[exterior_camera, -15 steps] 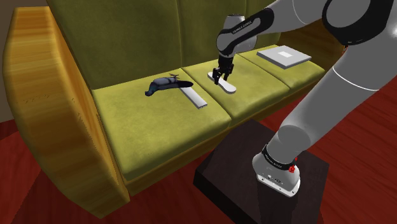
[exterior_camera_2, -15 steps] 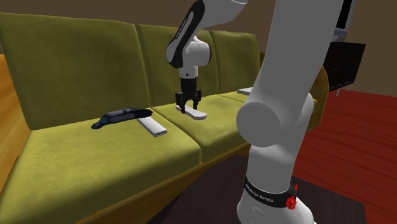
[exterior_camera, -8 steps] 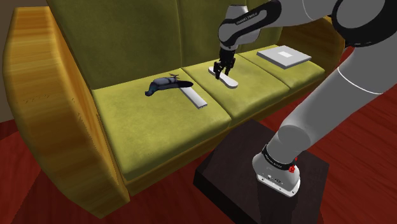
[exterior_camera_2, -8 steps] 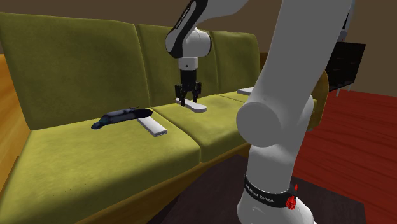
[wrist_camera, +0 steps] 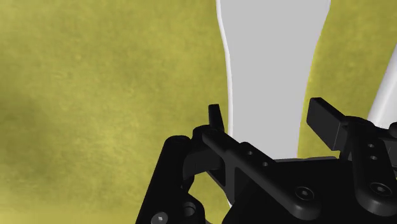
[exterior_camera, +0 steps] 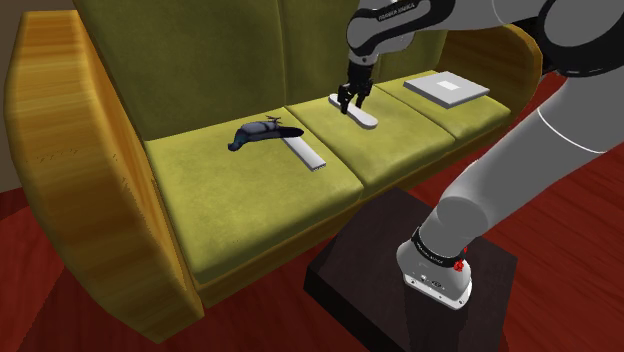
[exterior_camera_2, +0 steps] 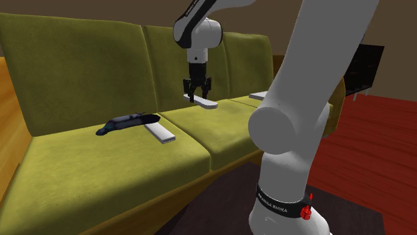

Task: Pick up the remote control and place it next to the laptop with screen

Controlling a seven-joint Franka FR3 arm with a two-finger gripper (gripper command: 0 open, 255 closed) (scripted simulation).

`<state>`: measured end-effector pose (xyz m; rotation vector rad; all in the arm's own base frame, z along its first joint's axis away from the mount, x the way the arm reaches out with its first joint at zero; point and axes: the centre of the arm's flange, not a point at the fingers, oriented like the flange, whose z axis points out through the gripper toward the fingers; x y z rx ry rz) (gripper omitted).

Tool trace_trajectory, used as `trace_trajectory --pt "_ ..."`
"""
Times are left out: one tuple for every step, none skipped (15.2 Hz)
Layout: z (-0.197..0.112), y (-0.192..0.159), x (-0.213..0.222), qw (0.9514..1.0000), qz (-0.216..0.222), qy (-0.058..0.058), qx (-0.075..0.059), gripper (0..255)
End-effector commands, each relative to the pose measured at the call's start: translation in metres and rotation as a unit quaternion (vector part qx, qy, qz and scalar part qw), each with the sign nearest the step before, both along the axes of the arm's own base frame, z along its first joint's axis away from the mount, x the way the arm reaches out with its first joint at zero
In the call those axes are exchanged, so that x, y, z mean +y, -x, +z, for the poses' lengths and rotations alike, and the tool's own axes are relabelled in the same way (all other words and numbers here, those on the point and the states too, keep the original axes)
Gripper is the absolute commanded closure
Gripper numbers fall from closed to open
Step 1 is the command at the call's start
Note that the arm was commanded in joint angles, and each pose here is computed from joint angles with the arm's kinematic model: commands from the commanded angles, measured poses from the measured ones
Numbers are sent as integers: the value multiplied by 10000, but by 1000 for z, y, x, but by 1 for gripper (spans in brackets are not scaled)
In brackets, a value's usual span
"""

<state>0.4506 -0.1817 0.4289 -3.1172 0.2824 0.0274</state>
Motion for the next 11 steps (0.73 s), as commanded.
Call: trace_trajectory --pt "5 7 -12 10000 0 0 1 255" --pt "5 13 -24 10000 0 0 1 255" --pt "5 19 -35 10000 0 0 1 255" --pt "5 25 -47 10000 0 0 1 255" --pt "5 32 -58 10000 0 0 1 255" --pt "5 38 -70 10000 0 0 1 255" --pt "5 44 -82 10000 0 0 1 255" --pt "5 50 -93 10000 0 0 1 255" --pt "5 56 -105 10000 0 0 1 255" --pt "6 63 -117 10000 0 0 1 255" --pt "6 69 -128 10000 0 0 1 255"
